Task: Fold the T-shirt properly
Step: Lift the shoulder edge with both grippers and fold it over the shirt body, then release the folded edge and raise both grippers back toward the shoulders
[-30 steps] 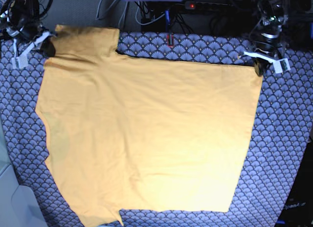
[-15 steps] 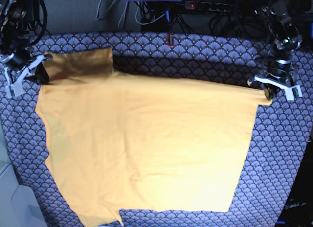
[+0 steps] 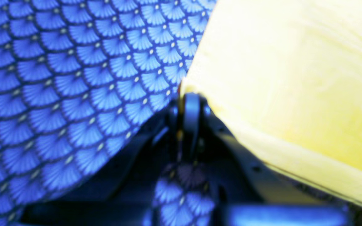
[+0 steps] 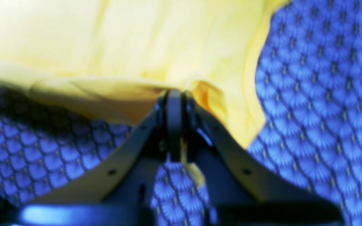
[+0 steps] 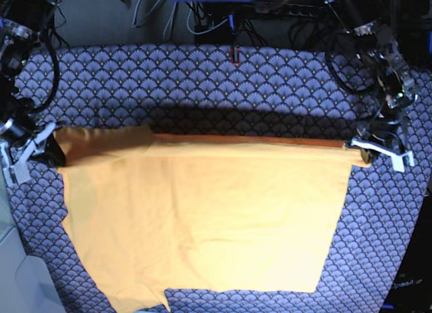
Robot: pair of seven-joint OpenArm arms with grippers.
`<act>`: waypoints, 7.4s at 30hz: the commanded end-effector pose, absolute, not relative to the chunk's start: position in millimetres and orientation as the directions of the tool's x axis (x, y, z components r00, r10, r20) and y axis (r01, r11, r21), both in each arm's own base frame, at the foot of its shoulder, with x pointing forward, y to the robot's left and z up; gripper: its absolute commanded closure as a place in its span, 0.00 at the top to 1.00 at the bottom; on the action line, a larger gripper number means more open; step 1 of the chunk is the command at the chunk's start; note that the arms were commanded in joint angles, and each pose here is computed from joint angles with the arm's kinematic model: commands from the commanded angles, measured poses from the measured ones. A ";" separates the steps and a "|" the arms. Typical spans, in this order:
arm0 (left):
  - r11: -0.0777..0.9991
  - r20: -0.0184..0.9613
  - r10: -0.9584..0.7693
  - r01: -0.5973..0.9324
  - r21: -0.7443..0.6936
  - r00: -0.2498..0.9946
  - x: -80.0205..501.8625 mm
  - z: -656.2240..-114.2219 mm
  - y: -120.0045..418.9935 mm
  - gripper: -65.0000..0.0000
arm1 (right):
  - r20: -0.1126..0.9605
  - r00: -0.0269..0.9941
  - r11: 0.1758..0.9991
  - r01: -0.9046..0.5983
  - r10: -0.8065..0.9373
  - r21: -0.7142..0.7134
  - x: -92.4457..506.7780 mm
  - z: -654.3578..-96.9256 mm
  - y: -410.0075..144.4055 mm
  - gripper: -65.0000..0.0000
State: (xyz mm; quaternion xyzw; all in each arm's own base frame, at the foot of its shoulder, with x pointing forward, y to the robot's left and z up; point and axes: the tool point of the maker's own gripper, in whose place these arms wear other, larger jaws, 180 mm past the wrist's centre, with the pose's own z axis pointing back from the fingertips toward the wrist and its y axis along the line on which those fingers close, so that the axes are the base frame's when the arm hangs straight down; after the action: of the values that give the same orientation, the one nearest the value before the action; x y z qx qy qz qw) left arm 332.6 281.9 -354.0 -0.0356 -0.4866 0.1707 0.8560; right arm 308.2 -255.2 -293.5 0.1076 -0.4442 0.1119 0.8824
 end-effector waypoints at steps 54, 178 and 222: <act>0.912 0.849 0.410 -0.144 -0.384 0.333 491.2 -312.2 261.6 0.00 | 0.781 0.597 0.972 -0.227 0.185 -0.057 443.0 -309.6 -278.6 0.00; 0.916 0.777 0.401 -0.236 -0.325 0.485 390.4 -383.0 275.4 0.00 | 0.645 0.764 0.997 -0.050 0.001 0.059 319.2 -428.5 -331.5 0.00; 0.934 0.711 0.336 -0.314 -0.169 0.618 208.7 -413.5 300.4 0.00 | 0.630 0.771 0.995 -0.064 0.095 -0.071 154.0 -418.9 -298.5 0.00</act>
State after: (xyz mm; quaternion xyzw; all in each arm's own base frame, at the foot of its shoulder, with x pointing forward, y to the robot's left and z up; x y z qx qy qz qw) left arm 204.2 290.8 -424.6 -0.0263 -0.3800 0.1851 0.9059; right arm 156.7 -289.9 -424.3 -0.0093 -0.3373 0.0373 0.9406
